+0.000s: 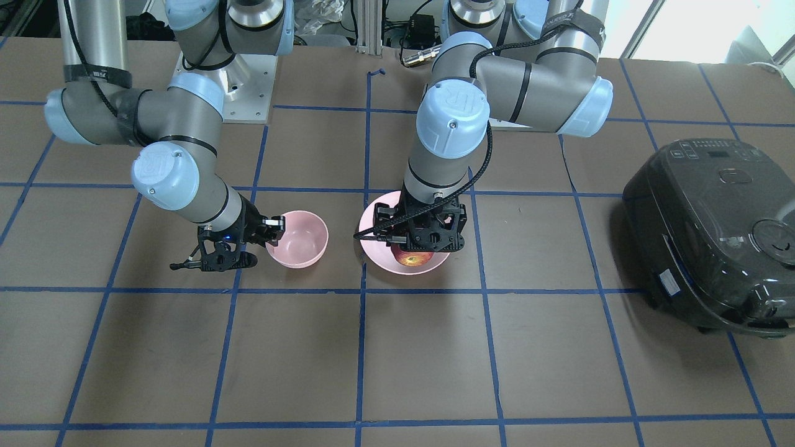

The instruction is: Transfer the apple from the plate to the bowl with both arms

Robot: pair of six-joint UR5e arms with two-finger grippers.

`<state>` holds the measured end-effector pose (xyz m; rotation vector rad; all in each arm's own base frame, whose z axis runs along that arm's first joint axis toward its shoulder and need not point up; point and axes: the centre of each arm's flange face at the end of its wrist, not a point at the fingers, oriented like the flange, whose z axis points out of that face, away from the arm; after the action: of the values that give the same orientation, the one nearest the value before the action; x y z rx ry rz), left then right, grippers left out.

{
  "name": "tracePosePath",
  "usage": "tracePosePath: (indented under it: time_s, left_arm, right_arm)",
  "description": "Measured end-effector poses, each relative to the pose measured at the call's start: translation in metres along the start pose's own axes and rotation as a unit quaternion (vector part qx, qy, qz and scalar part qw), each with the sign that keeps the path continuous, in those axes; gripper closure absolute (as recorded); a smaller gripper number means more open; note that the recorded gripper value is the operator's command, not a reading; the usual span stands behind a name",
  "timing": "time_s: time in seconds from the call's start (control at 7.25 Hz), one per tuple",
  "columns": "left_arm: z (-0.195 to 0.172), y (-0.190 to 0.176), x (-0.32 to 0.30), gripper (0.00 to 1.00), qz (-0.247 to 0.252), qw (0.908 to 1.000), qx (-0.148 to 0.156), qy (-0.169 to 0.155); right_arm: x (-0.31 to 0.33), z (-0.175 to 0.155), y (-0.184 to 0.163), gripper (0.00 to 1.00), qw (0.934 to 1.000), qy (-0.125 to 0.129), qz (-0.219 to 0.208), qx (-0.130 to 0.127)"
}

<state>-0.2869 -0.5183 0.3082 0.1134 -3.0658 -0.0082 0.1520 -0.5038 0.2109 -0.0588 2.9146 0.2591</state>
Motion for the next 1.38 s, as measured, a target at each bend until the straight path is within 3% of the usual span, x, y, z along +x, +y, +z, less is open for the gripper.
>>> tracePosePath:
  time_s: [0.28,0.55,0.69,0.97,1.38]
  left_arm:
    - [0.002,0.013,0.026,1.0,-0.067,0.9977,0.002,0.008]
    - [0.009,0.035,0.066,1.0,-0.119,0.9926,0.004,0.023]
    - [0.016,0.048,0.09,1.0,-0.138,0.9893,-0.003,0.047]
    - [0.036,0.066,0.13,1.0,-0.144,0.986,-0.01,0.082]
    - [0.085,0.078,0.16,1.0,-0.132,0.9878,-0.023,0.08]
  right_arm:
    - [0.002,-0.029,-0.012,0.0,0.9996,0.009,0.013,0.022]
    - [0.019,-0.097,-0.035,0.0,0.9978,0.049,0.028,0.033]
    - [0.033,-0.131,-0.037,0.0,0.9966,0.064,0.043,0.03]
    - [0.054,-0.164,-0.031,0.0,0.9935,0.09,0.062,0.033]
    - [0.064,-0.182,-0.024,0.0,0.9905,0.112,0.067,0.042]
